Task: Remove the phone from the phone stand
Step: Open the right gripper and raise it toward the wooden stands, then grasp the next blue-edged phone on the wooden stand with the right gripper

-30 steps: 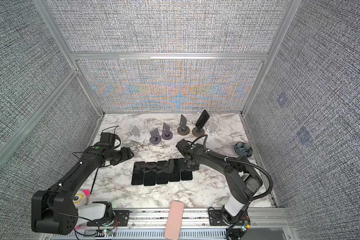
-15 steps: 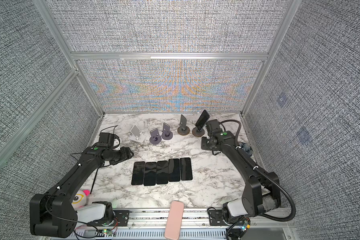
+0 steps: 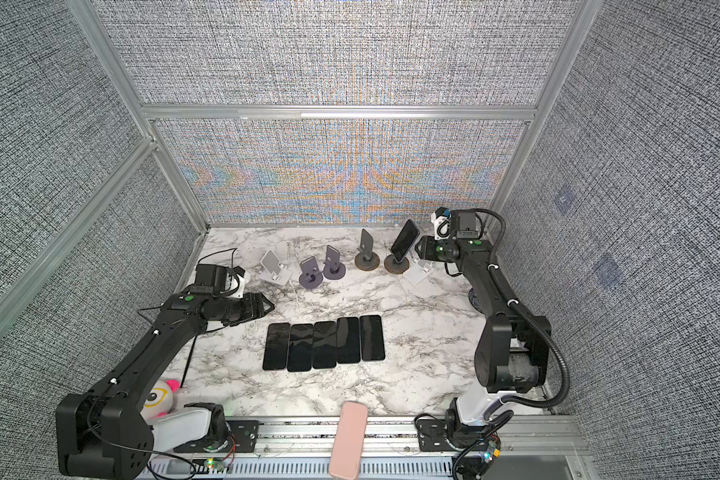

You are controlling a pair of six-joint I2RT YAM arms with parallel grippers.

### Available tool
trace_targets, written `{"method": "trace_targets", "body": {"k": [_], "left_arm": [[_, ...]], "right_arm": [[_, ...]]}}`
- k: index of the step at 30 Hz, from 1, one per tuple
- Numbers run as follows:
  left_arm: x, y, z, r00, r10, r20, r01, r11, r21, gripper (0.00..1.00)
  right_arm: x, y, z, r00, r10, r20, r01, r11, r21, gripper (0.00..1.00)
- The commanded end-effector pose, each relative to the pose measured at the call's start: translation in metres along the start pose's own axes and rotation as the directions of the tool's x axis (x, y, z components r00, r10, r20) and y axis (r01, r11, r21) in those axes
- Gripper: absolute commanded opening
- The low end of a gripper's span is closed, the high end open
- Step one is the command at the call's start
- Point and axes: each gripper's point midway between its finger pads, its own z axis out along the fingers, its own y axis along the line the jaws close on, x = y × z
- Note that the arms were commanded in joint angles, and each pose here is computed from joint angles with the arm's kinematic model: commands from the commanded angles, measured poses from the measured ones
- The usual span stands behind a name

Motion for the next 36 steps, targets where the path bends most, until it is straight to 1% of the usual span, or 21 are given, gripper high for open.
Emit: {"method": "trace_targets", "body": {"k": [1, 3, 5, 7, 12, 18, 23, 26, 27, 29, 34, 36], "left_arm": [[-0.005, -0.002, -0.002, 0.999, 0.032, 0.021, -0.032, 0.999, 0.009, 0.75], [-0.005, -0.002, -0.002, 0.999, 0.034, 0.023, -0.035, 0.999, 0.008, 0.76], [-0.005, -0.002, -0.002, 0.999, 0.035, 0.023, -0.035, 0.999, 0.006, 0.76], [-0.005, -0.002, -0.001, 0.999, 0.037, 0.022, -0.037, 0.999, 0.005, 0.76], [-0.004, -0.002, 0.0, 0.999, 0.035, 0.015, -0.035, 0.999, 0.01, 0.77], [-0.004, -0.001, -0.001, 0.999, 0.033, 0.016, -0.033, 0.999, 0.003, 0.78], [-0.004, -0.001, 0.0, 1.0, 0.029, 0.009, -0.029, 1.0, 0.006, 0.78], [-0.004, -0.004, 0.0, 1.0, 0.028, 0.01, -0.029, 0.999, 0.021, 0.78], [-0.003, -0.004, 0.0, 1.0, 0.028, 0.009, -0.028, 0.999, 0.023, 0.78], [-0.003, -0.005, 0.0, 1.0, 0.028, 0.008, -0.029, 0.999, 0.025, 0.79], [-0.004, -0.006, 0.0, 0.999, 0.03, 0.012, -0.03, 0.999, 0.033, 0.79], [-0.004, -0.007, -0.001, 0.999, 0.031, 0.012, -0.032, 0.999, 0.034, 0.79]], "right_arm": [[-0.042, 0.022, 0.006, 0.989, -0.04, 0.14, 0.061, 0.986, -0.152, 0.65], [-0.048, 0.019, 0.015, 0.989, -0.025, 0.147, 0.049, 0.987, -0.156, 0.68], [-0.052, 0.01, 0.022, 0.988, -0.02, 0.154, 0.039, 0.992, -0.119, 0.69], [-0.053, 0.004, 0.027, 0.987, 0.0, 0.158, 0.016, 0.995, -0.098, 0.68], [-0.046, -0.003, 0.047, 0.992, 0.066, 0.108, -0.053, 0.991, -0.121, 0.64], [-0.045, -0.009, 0.05, 0.989, 0.093, 0.118, -0.082, 0.992, -0.099, 0.53], [-0.044, -0.01, 0.052, 0.989, 0.096, 0.117, -0.084, 0.992, -0.098, 0.39], [-0.043, -0.011, 0.053, 0.988, 0.101, 0.115, -0.09, 0.991, -0.097, 0.36], [-0.044, -0.011, 0.053, 0.988, 0.102, 0.116, -0.092, 0.991, -0.094, 0.33], [-0.045, -0.011, 0.052, 0.987, 0.1, 0.125, -0.089, 0.992, -0.092, 0.25], [-0.046, -0.014, 0.053, 0.988, 0.105, 0.118, -0.095, 0.992, -0.086, 0.24], [-0.046, -0.014, 0.054, 0.988, 0.103, 0.118, -0.093, 0.992, -0.088, 0.21]]}}
